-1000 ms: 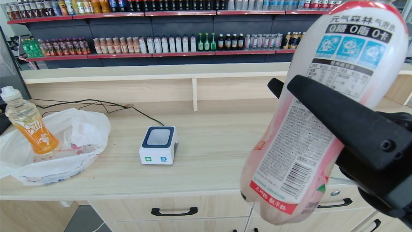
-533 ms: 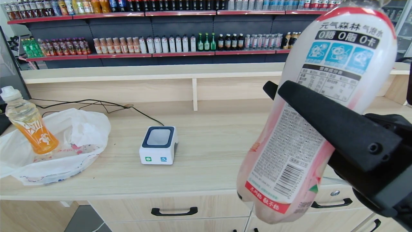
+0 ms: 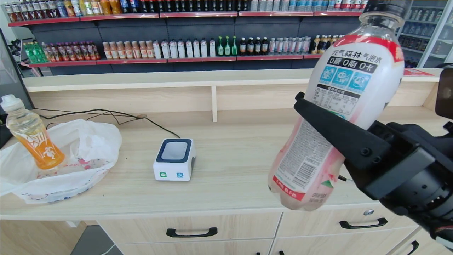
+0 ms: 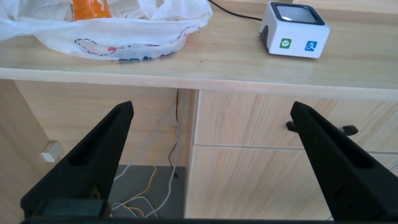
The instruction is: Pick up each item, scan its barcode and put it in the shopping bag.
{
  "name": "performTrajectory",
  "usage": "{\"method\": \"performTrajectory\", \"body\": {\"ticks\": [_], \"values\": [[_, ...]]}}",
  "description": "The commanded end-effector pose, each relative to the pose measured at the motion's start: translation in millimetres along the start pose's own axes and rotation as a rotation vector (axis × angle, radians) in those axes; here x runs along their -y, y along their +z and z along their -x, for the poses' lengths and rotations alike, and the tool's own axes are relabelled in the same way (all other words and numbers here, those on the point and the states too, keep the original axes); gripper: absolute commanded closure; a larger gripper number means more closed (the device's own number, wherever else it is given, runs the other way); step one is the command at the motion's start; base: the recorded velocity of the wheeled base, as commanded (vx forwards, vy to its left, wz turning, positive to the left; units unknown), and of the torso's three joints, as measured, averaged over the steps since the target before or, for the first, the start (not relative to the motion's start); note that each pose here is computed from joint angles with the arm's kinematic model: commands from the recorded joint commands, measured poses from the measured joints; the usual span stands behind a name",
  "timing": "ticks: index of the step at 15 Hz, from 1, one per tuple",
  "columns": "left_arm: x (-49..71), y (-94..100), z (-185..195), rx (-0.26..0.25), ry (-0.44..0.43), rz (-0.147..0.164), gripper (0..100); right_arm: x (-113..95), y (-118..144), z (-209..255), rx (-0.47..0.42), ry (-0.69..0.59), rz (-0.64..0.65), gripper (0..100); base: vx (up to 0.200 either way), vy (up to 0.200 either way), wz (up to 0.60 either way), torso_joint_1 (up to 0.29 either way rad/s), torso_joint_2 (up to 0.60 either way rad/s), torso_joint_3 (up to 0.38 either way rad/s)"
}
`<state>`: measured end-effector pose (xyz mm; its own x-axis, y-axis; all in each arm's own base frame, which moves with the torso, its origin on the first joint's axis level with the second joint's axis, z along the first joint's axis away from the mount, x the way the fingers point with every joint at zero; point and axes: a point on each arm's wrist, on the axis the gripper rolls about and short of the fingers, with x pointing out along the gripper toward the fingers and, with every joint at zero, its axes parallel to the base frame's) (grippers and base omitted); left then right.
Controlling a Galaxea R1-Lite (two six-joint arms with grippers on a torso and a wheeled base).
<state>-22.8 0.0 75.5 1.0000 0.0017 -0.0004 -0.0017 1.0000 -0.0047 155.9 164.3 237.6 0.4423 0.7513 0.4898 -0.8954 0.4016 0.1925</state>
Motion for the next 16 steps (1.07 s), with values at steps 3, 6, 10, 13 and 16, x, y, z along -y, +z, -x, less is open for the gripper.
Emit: {"method": "performTrajectory", "body": {"ticks": [3,6,10,13,16], "values": [[0.0,0.0,0.0,0.0,0.0,0.001,0,30.6,-3.3,16.1,-0.046,-0.148,0.235,100,0.0,0.0,0.0,0.0,0.0,0.0],[0.0,0.0,0.0,0.0,0.0,0.001,0,36.6,-7.8,24.7,-0.068,-0.275,0.355,100,0.0,0.0,0.0,0.0,0.0,0.0],[0.0,0.0,0.0,0.0,0.0,0.0,0,38.5,-9.6,31.9,-0.085,-0.399,0.459,100,0.0,0.0,0.0,0.0,0.0,0.0],[0.0,0.0,0.0,0.0,0.0,0.0,0,34.5,-9.1,41.9,-0.1,-0.42,0.48,100,0.0,0.0,0.0,0.0,0.0,0.0],[0.0,0.0,0.0,0.0,0.0,0.001,0,29.4,-11.2,57.0,-0.132,-0.425,0.474,100,0.0,0.0,0.0,0.0,0.0,0.0]]}}
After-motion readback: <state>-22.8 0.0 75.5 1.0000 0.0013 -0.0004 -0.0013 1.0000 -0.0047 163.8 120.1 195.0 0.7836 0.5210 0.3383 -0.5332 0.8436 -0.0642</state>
